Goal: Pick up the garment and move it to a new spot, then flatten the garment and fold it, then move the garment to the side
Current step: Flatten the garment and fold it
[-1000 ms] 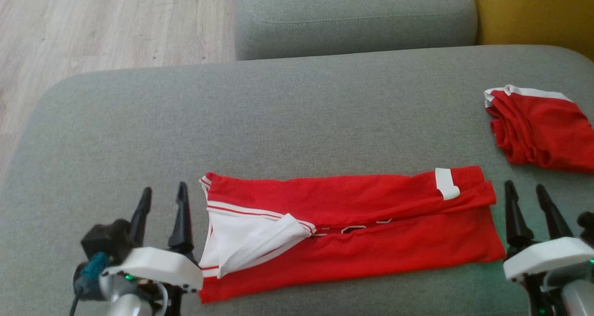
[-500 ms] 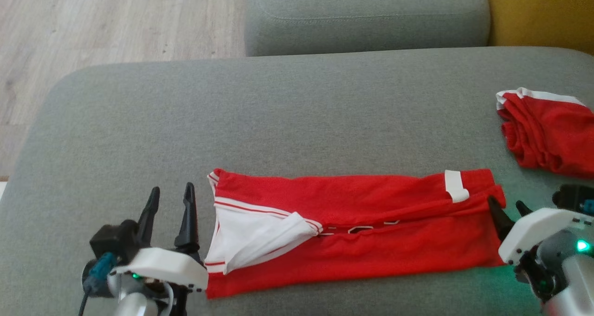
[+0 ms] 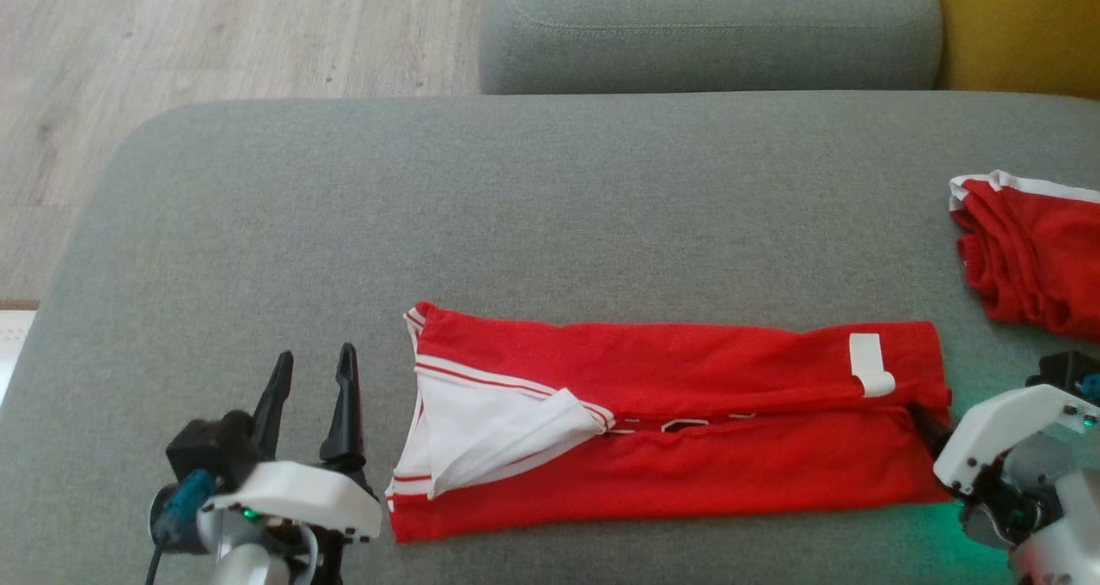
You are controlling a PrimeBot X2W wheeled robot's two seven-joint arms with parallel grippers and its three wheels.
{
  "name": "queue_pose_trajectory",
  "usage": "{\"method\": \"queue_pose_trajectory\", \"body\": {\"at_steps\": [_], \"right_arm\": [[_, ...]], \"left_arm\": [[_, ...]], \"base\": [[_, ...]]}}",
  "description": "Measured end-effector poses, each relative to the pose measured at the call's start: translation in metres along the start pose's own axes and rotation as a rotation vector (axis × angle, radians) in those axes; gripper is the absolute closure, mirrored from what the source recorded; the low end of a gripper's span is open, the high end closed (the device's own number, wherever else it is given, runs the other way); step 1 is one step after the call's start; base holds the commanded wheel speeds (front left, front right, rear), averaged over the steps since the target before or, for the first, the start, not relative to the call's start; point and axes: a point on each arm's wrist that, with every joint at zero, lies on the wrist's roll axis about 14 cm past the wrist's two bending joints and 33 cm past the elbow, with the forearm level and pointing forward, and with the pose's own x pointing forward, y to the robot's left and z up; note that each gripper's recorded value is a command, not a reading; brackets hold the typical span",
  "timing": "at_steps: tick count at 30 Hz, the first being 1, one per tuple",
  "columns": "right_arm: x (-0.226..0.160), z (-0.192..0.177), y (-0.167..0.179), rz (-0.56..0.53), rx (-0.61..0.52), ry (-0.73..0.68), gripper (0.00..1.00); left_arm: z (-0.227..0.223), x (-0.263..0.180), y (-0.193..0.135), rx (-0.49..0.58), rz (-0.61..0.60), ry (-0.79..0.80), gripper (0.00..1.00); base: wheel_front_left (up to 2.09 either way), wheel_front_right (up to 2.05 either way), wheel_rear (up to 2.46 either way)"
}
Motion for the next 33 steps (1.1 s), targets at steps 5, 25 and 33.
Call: {"method": "queue_pose_trajectory", "body": {"at_steps": [5,25,33], "right_arm": [[0.002,0.000,0.007,0.029,0.039,-0.014,0.22],[-0.026,0.070,-0.012,0.024,0.011,-0.340,1.00],[-0.043,0.102,0.075,0.234,-0.109,-0.472,1.00]], "left_arm": [[0.000,0.000,0.003,0.003,0.008,-0.001,0.00],[0.002,0.001,0.001,0.001,0.001,-0.012,0.00],[0.000,-0.006,0.007,0.002,0.013,-0.008,0.00]], "base": [[0.00,0.00,0.00],[0.00,0.00,0.00],[0.00,0.00,0.00]]}}
